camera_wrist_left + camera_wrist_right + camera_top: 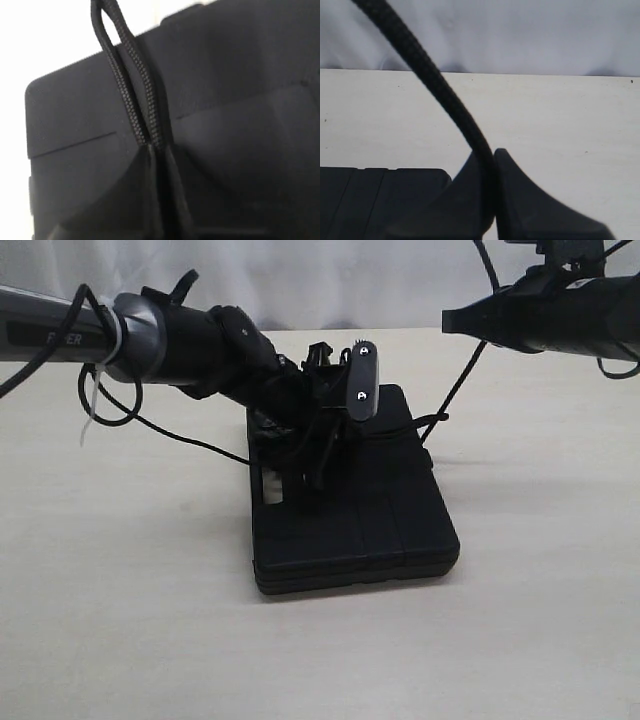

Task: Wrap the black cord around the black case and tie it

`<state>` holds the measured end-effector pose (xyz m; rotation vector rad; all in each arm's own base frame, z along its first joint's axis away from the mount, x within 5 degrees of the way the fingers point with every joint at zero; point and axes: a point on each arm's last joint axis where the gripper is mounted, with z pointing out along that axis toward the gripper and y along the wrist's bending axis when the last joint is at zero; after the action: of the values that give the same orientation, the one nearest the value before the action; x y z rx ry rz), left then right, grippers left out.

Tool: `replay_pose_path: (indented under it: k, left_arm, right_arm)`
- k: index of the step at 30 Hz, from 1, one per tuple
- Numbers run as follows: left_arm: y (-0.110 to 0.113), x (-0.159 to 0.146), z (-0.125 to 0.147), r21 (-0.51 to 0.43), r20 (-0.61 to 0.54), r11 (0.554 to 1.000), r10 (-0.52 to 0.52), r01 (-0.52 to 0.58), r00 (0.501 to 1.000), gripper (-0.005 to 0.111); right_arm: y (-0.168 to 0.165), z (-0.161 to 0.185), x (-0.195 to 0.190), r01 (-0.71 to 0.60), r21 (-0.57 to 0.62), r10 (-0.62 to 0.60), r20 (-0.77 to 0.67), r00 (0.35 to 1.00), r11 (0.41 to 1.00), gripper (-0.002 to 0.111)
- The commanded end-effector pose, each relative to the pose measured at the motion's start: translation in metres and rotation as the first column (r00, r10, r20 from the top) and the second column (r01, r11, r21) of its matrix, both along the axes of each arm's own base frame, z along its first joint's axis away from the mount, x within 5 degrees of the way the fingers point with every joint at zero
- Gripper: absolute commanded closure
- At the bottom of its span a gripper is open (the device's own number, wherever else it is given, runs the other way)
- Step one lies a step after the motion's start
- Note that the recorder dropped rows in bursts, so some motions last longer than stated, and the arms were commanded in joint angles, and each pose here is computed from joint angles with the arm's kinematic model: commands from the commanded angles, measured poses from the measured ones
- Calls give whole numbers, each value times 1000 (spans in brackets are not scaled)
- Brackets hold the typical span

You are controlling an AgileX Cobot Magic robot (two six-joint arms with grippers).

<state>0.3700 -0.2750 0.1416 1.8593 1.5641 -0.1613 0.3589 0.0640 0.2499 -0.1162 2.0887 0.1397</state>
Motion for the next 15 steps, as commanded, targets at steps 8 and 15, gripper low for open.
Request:
replay_pose_path:
  k: [8, 15]
  left_arm:
    - [21, 11, -2, 130, 38, 992, 0, -5, 999, 107]
    - [23, 5, -5, 180, -10, 982, -49, 50, 999, 107]
  right_arm:
    - [-51, -42, 23, 180, -19, -180, -57, 982, 984, 104]
    - [-78, -66, 26, 250, -20, -251, -127, 960, 968, 104]
